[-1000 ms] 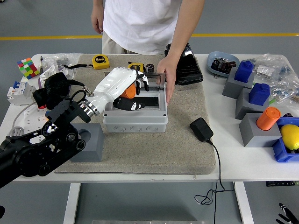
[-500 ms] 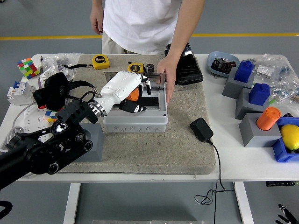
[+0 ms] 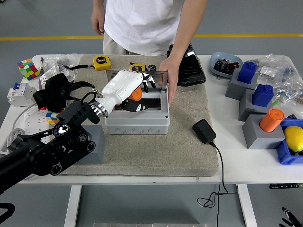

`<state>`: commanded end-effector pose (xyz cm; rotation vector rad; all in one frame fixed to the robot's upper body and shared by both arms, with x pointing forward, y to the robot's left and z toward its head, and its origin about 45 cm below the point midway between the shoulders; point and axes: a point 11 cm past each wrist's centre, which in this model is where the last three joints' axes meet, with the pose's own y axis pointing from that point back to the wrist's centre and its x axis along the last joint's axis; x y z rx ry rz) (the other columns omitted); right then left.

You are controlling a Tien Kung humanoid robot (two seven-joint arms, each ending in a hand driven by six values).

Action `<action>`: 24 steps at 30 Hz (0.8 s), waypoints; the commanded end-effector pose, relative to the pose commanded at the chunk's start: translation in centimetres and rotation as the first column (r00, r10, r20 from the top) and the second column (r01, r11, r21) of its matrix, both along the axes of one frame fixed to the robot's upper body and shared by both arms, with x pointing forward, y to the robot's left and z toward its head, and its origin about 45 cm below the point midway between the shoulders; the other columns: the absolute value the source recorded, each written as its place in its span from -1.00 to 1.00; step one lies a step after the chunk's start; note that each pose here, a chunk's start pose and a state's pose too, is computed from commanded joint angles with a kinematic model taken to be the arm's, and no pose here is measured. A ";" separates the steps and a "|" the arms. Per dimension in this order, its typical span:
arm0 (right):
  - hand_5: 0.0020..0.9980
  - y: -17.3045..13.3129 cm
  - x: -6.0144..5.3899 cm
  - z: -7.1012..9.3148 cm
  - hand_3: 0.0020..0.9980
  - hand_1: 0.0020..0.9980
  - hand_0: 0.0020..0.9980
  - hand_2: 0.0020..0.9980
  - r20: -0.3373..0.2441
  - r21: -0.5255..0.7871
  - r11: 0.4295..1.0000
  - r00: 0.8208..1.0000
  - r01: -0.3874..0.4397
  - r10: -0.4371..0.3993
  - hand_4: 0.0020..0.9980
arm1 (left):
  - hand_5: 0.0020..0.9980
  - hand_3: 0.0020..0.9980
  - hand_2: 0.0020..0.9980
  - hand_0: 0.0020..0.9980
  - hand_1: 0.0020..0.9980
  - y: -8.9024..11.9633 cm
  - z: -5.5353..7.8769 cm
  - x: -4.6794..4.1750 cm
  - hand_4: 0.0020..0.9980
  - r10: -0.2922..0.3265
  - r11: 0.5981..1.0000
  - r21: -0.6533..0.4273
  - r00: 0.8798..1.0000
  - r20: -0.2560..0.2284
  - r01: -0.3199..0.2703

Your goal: Fetch the battery,place it into the box,close the lid of the box

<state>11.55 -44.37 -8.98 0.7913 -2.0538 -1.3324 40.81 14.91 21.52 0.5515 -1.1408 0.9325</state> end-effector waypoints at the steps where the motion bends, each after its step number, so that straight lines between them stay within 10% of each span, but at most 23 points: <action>1: -0.03 0.0 0.0 0.0 0.09 0.36 0.25 0.32 0.001 0.000 1.000 1.000 0.001 -0.001 0.84 | -1.00 0.13 0.10 -0.19 0.04 0.0 0.0 0.00 1.00 0.000 1.000 -0.003 1.000 0.001 0.000; 16: -0.03 0.0 0.0 0.0 0.09 0.36 0.25 0.32 0.002 0.001 1.000 1.000 0.007 -0.007 0.84 | -0.94 0.13 0.11 -0.25 0.03 0.4 1.0 -0.07 1.00 0.008 0.998 -0.060 1.000 -0.002 -0.008; 24: -0.03 -0.1 0.0 0.0 0.09 0.36 0.25 0.31 0.007 0.001 1.000 1.000 0.012 -0.012 0.84 | -0.64 0.13 0.08 -0.44 -0.01 0.1 4.2 -0.66 1.00 -0.019 0.982 -0.188 0.996 0.082 0.035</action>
